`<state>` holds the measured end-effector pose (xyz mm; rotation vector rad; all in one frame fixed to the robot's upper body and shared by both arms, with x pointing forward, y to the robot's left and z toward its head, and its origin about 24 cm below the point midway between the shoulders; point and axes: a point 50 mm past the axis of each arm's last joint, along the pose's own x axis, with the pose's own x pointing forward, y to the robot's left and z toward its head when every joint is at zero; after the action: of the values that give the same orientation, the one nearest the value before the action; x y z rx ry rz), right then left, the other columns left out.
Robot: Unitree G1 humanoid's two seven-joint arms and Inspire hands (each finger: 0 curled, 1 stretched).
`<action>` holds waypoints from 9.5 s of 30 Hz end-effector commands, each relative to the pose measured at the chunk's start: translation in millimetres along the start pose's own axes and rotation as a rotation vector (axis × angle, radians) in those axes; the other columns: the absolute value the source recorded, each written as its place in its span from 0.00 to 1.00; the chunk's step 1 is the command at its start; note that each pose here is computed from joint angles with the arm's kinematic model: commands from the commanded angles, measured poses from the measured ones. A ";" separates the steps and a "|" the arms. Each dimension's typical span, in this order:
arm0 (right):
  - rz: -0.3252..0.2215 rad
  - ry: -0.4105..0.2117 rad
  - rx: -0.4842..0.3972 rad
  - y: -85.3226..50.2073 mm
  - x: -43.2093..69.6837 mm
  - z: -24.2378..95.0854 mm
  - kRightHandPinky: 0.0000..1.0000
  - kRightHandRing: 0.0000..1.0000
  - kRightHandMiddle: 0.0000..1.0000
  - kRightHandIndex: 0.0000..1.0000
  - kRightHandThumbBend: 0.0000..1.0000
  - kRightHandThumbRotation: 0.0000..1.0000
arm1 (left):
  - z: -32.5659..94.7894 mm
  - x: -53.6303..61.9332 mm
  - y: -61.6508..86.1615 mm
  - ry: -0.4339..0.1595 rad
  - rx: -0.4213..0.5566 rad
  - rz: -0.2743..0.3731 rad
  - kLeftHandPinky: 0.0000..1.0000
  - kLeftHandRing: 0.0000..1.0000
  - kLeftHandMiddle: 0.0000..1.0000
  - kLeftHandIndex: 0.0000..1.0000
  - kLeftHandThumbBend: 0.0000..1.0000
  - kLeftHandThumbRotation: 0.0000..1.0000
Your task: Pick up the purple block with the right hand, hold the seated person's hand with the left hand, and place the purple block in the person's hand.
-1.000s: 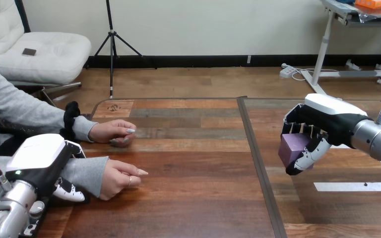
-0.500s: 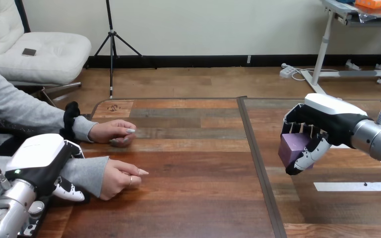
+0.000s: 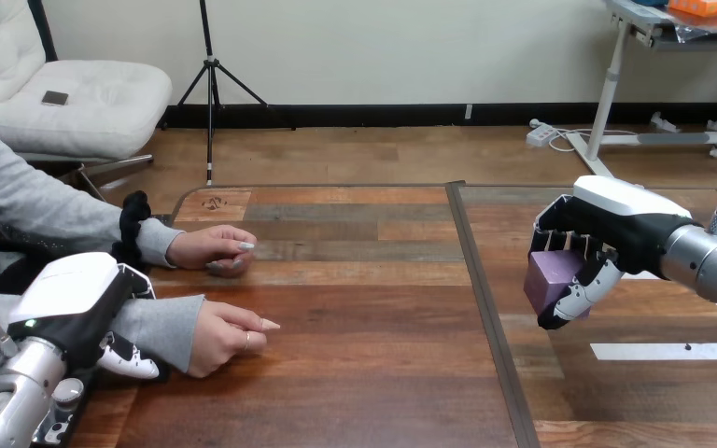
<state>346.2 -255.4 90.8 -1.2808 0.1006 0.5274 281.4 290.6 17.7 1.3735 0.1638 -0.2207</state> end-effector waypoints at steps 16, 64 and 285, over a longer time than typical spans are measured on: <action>-0.086 -0.025 0.020 -19.8 1.7 7.1 0.34 0.39 0.44 0.44 0.79 0.00 | 4.7 4.4 -1.4 -0.010 0.002 0.017 0.25 0.32 0.39 0.39 0.84 0.00; -0.077 -0.029 0.018 -18.7 2.4 8.4 0.36 0.41 0.46 0.44 0.79 0.00 | 9.8 5.3 -2.6 -0.050 0.015 0.024 0.21 0.27 0.34 0.33 0.84 0.00; -0.132 -0.415 0.104 19.6 66.3 150.3 0.31 0.36 0.42 0.43 0.77 0.00 | 125.0 26.3 75.3 -0.443 -0.224 0.357 0.19 0.23 0.27 0.28 0.77 0.00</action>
<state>341.4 -112.0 45.4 -1.0360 -0.1256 0.7098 300.2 214.5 56.0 1.1621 -0.1703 -0.2219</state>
